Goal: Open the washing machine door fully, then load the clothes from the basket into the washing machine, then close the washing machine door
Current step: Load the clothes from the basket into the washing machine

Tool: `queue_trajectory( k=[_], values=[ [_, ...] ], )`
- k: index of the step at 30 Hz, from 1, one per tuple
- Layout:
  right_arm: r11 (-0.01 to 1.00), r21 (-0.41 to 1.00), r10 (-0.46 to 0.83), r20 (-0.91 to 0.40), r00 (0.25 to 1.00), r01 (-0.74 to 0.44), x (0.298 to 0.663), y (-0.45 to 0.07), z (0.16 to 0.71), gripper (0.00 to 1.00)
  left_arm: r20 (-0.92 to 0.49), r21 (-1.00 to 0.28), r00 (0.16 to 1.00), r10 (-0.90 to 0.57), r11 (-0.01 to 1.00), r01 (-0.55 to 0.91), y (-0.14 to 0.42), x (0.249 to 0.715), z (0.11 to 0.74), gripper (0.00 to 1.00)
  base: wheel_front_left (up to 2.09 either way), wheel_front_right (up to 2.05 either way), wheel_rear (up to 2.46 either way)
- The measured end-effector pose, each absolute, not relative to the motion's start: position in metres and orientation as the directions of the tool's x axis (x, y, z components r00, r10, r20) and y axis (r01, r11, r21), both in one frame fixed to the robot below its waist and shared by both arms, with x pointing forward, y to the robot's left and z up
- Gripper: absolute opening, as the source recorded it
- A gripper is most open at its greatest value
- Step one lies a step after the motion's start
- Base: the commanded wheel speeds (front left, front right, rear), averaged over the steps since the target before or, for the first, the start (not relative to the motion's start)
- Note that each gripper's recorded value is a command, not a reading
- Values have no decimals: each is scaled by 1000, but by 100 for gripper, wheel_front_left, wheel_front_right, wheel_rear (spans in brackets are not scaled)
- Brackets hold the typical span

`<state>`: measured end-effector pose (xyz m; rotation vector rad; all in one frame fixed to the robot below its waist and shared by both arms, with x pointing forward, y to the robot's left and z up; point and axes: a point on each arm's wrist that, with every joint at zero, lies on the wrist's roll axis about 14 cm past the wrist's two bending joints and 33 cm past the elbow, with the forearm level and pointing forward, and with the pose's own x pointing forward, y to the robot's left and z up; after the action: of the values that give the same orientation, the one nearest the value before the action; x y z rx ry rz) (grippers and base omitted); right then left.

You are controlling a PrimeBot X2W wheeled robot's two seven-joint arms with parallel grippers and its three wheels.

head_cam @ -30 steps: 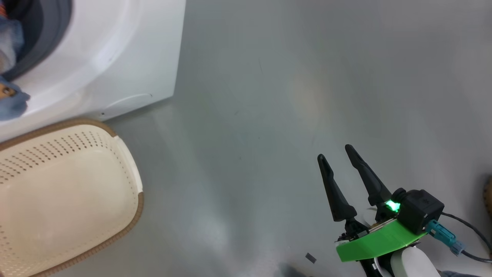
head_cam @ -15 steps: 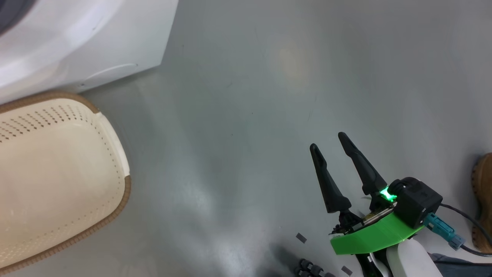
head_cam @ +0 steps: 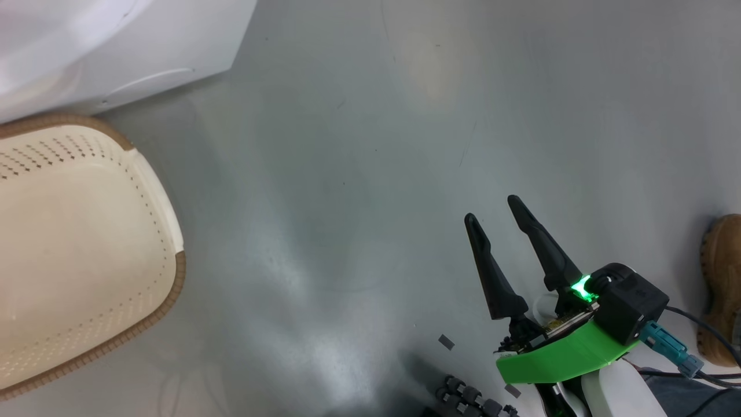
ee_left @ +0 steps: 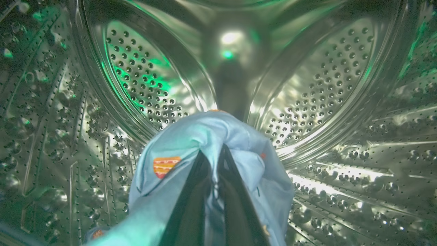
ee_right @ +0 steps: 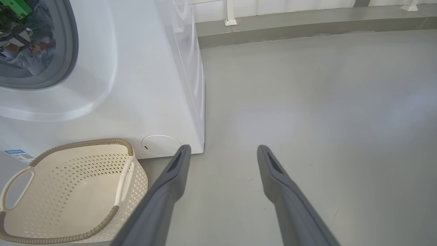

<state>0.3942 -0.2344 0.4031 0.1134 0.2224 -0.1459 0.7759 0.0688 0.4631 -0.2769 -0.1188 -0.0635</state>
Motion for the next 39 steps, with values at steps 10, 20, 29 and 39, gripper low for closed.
queue_trajectory(
  k=[10, 20, 29, 39],
  values=[
    [983, 91, -131, -243, 961, 157, 396, -234, 396, 100, 139, -273, 989, -58, 957, 95, 68, 786, 461, 0, 0, 0, 0],
    [982, 82, -144, -253, 957, 169, 397, -238, 392, 100, 227, -312, 974, 9, 948, 64, 86, 794, 485, 0, 0, 0, 0],
    [981, 95, -143, -251, 957, 171, 396, -237, 393, 100, 74, -244, 997, -38, 968, 55, 78, 795, 443, 0, 0, 0, 0],
    [981, 107, -133, -234, 963, 161, 397, -234, 398, 100, -67, -193, 997, -33, 981, 19, 84, 792, 426, 100, 0, 0, 0]
  ],
)
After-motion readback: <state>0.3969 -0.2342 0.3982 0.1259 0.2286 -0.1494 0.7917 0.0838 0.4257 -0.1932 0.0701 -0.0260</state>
